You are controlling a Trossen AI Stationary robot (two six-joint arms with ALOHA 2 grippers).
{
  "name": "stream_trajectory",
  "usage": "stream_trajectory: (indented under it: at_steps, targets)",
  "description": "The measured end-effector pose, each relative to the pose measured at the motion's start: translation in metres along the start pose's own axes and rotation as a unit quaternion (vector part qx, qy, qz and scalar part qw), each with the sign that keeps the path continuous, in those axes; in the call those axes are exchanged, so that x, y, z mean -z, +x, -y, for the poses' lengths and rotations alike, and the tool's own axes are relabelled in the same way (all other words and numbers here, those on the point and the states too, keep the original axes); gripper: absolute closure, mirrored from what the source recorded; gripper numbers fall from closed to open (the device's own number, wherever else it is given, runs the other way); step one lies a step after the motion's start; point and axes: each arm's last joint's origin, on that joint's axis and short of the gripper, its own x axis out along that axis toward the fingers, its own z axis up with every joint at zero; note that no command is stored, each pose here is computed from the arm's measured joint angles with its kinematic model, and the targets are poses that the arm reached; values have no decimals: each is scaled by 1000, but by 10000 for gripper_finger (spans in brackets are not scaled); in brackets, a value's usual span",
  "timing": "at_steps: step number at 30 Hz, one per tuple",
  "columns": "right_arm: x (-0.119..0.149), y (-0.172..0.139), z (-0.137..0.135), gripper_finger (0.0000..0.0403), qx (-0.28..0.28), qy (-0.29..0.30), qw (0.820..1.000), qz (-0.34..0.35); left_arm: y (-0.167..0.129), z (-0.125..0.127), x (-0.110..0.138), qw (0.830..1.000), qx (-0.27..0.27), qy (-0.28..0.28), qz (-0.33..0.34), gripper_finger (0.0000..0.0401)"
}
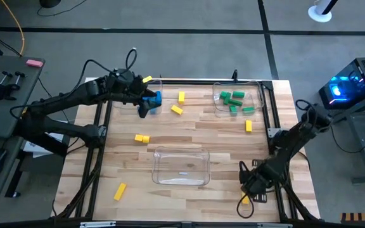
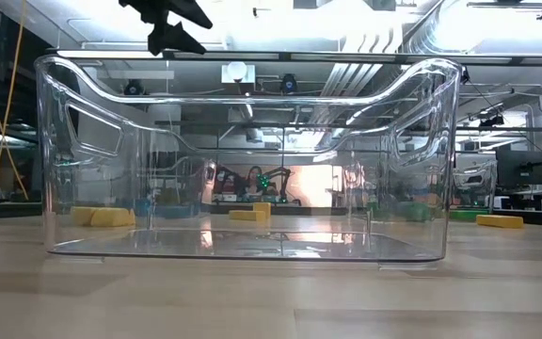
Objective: Sort blocks
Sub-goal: Put the blue block into the top left transparent bin
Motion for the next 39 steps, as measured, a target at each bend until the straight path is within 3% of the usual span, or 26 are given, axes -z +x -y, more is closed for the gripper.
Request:
stream_trajectory:
  at_steps: [7,14,19,29,33,39]
  targets:
    - [0,0,4,201,2,14,999,-31,0,1,0,1000,2,-3,0,140]
    - [-1,1,17,148,51,9,998,-31,0,1,0,1000,2,-4,2,140]
    - [0,18,33,141,28,24,996,-75,0,1,0,1000,2,-9,2,140]
    - [-1,36,44,142,1,18,998,-62,0,1,0,1000,2,-22,2,140]
    - [0,37,46,162,5,15,998,-64,0,1,0,1000,2,-21,3,140]
    - [-4,34,48,277,12,33,997,-67,0,2,0,1000,6,-28,3,140]
